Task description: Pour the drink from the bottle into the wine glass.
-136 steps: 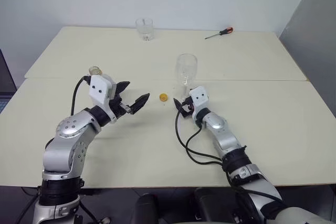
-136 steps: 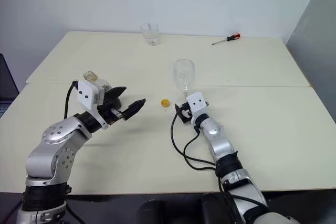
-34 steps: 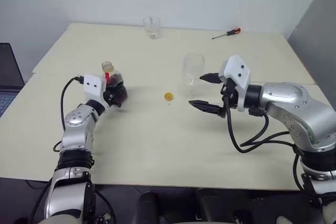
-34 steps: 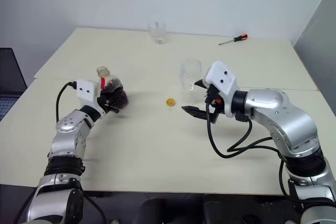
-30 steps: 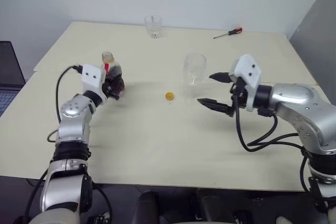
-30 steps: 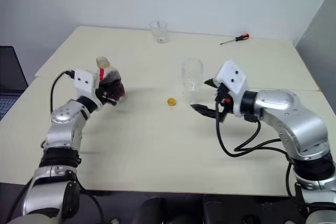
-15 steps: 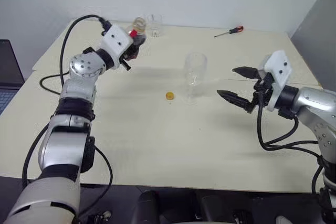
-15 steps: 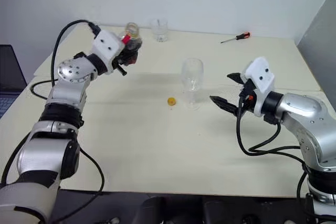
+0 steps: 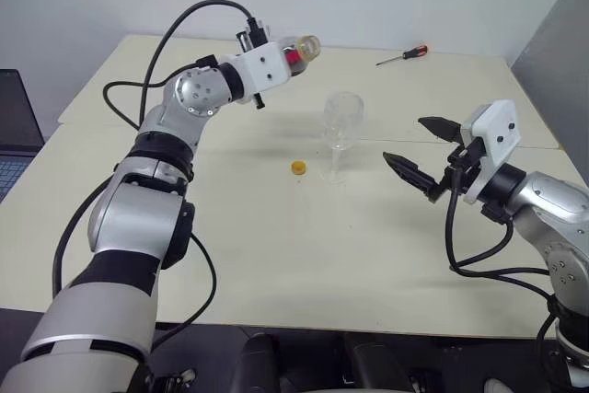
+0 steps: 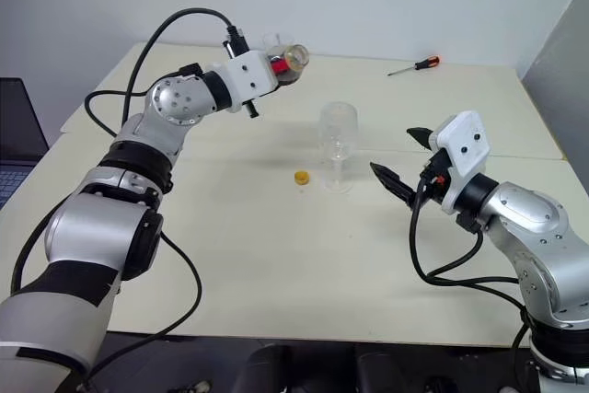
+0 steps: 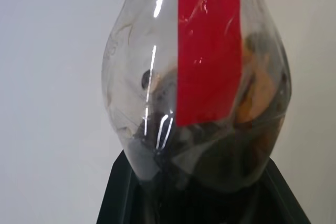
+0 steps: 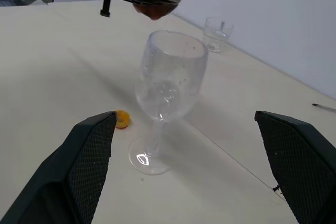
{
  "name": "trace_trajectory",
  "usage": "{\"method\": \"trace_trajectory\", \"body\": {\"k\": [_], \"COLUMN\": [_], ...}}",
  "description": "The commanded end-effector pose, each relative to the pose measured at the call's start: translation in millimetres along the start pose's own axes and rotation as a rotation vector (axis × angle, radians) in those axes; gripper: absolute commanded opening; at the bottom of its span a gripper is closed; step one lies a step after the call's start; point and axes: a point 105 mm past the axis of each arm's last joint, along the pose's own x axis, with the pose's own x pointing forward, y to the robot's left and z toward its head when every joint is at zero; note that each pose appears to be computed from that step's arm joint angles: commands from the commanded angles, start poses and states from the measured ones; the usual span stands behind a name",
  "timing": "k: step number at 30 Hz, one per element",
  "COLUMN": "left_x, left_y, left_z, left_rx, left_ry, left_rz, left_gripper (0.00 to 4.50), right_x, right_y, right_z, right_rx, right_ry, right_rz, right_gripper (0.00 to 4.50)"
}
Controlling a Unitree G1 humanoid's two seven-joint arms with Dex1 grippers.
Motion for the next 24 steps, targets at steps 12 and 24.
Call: {"method": "trace_trajectory", "body": {"k": [12,24], "left_x": [16.8,13.2], "left_y": [8.7,4.9], "left_z": [30.6,32.2], "left_rx": [0.169,0.288], "left_ry": [-0.049,-0.070], "left_rz": [-0.005,-0.030], "left_gripper": [0.95,0.95], "right_x": [-0.8,-0.5], "right_y": [8.5,5.9], "right_z": [4.6,2.4], "right_rx": [-0.009,-0.014], "right_ry": [-0.011,0.000], "right_rz": [-0.038,-0.054], "right_gripper": [4.50,4.50]}}
